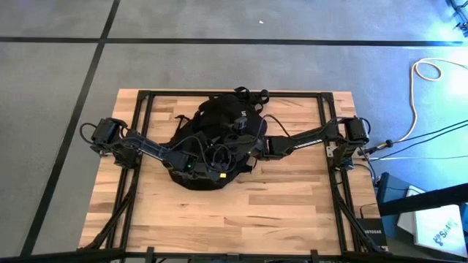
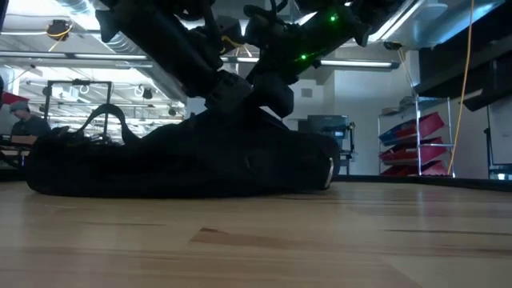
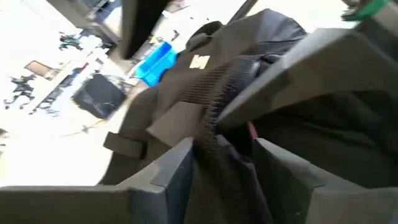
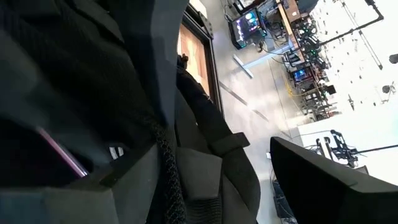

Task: Unpack backpack
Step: Remove the pink charger cable from the black backpack

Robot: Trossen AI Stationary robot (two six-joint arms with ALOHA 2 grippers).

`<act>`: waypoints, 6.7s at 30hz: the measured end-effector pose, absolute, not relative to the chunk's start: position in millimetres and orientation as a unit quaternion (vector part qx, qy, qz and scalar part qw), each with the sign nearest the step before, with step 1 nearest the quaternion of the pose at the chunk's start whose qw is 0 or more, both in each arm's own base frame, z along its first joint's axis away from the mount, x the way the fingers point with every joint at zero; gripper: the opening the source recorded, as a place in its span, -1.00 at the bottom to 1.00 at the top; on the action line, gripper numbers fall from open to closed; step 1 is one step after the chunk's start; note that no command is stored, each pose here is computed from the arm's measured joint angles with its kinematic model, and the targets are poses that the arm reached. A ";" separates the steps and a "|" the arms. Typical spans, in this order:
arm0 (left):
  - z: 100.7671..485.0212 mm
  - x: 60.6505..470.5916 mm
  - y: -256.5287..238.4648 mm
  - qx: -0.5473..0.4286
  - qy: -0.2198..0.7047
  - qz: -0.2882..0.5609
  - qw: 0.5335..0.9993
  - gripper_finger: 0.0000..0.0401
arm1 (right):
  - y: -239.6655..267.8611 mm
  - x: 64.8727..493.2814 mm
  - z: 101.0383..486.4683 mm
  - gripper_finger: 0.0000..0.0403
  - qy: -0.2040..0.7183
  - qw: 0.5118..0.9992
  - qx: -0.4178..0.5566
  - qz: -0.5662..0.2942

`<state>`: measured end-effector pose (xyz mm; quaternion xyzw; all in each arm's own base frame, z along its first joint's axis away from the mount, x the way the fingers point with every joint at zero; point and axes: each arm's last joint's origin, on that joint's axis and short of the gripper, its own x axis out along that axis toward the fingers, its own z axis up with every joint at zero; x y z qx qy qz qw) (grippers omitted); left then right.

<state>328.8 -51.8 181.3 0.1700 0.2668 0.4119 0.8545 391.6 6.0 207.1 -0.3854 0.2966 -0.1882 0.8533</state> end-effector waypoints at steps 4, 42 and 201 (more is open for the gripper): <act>179.8 330.4 -49.8 0.140 0.273 0.388 0.869 0.10 | 6.0 391.3 206.4 0.39 0.300 0.852 -0.386 -0.187; 171.6 313.4 -10.8 0.265 0.352 0.493 0.750 0.58 | 18.9 389.6 204.1 0.39 0.303 0.856 -0.383 -0.170; 224.9 307.5 -51.0 0.230 0.302 0.403 0.833 -1.00 | -3.6 408.7 146.1 -1.00 0.373 0.916 -0.137 -0.051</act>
